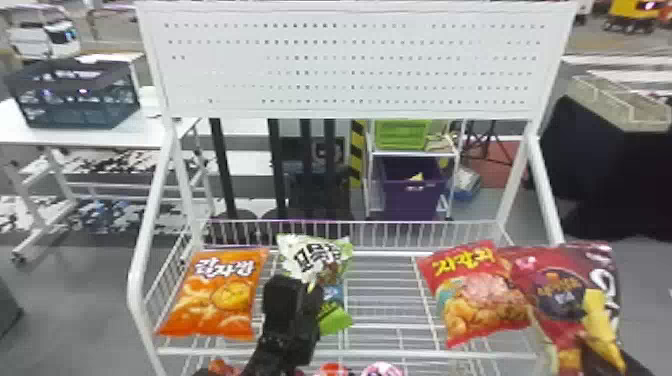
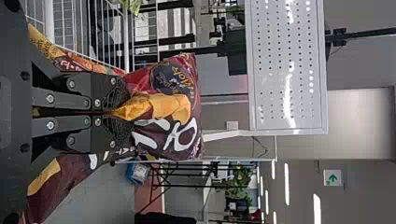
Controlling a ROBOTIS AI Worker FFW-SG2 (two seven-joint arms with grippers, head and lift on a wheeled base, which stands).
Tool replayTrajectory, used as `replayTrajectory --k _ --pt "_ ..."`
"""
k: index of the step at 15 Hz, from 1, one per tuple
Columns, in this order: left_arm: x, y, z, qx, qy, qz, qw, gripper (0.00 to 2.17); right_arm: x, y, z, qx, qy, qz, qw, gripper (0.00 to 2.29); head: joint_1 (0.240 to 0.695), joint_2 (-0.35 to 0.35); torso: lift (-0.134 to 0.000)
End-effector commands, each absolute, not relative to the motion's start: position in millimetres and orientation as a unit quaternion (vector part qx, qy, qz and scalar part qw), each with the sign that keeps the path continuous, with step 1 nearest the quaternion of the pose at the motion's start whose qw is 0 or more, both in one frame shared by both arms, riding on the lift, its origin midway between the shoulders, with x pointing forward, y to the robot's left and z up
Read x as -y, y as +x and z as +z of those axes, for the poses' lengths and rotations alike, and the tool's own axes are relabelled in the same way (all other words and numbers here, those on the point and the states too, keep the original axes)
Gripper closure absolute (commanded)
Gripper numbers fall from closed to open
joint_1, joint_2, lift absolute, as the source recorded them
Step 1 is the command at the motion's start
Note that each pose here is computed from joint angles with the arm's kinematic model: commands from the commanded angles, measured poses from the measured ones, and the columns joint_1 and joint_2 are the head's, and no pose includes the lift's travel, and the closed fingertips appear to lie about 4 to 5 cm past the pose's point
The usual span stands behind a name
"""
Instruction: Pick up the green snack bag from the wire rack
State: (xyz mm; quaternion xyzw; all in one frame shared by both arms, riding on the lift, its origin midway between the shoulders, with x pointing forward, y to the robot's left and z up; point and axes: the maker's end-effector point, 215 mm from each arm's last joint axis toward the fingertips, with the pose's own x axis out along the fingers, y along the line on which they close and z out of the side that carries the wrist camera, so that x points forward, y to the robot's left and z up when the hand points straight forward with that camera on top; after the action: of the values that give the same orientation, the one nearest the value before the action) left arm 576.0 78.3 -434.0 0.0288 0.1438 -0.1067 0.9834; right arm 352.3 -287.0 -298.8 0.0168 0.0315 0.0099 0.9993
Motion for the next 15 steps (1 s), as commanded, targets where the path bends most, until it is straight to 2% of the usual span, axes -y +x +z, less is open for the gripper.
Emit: replayTrajectory --k 1,5,9,13,15 --pt "-76 566 -403 -0.115 0.010 -0.112 0.987 2.13 287 352 -296 -0.030 0.016 0.010 0.999 2.24 0.499 0.000 0.000" --pt "-92 519 -342 -0.066 -0.023 -0.116 0.991 2.13 287 351 -296 -0.030 0.016 0.010 0.999 2.24 0.499 0.000 0.000" --pt "-141 467 -317 -0.035 -0.013 -0.094 0.995 2.13 286 352 -296 -0.030 0.016 0.012 0.999 2.24 0.499 0.000 0.000" --pt "-177 430 -309 -0.014 0.002 -0.072 0.997 2.13 285 353 -296 -0.029 0.017 0.013 0.999 2.24 0.499 0.000 0.000" --pt "-195 419 -295 0.013 -0.002 -0.054 0.998 2.13 284 353 -298 -0.032 0.017 0.013 0.999 2.24 0.499 0.000 0.000"
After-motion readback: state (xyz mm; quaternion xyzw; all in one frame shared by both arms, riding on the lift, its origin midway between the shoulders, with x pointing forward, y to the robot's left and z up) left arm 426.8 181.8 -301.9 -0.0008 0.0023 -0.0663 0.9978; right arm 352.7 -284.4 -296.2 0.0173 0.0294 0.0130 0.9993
